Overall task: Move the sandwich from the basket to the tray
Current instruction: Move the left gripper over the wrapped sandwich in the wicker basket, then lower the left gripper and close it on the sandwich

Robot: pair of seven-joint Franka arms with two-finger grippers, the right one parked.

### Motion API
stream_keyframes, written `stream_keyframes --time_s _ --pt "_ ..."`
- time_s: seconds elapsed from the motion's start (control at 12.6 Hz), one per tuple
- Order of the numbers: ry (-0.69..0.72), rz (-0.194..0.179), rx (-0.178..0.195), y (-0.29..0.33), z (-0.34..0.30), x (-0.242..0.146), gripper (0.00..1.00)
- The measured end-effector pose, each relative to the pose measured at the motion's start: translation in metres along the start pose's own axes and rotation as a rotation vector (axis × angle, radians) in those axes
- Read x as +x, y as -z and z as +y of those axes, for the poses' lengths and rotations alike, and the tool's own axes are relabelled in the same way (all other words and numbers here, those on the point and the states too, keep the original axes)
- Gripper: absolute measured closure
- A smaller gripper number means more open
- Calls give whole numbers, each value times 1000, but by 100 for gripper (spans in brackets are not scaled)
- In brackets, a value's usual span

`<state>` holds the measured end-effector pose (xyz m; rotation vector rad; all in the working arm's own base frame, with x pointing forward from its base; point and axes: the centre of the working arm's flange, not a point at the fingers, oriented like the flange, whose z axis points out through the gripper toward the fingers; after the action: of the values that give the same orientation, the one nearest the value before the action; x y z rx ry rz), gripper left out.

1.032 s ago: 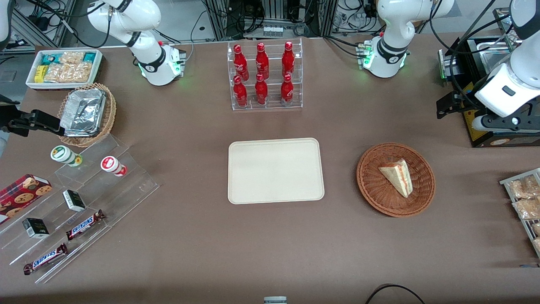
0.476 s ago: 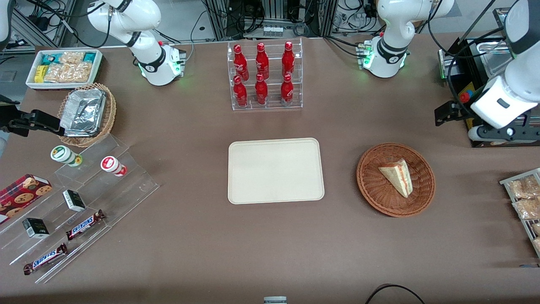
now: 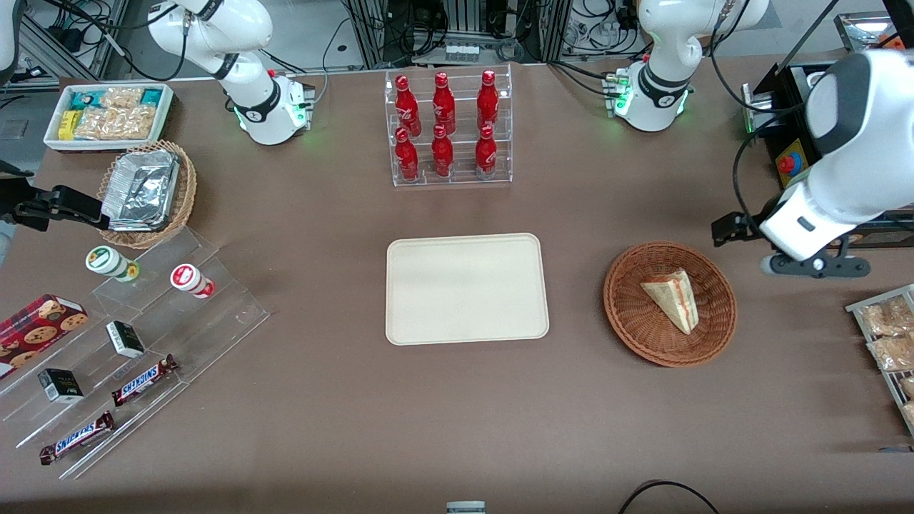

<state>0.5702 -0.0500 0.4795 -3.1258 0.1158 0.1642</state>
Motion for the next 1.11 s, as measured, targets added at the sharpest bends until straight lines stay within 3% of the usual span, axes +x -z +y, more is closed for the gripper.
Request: stream_keyframes --time_s 0.24,0.48,1.11 --pt "21 10 -4 -61 0 6 0" --pt "133 18 -13 -118 0 13 0" --pt "837 102 -61 -158 5 6 0"
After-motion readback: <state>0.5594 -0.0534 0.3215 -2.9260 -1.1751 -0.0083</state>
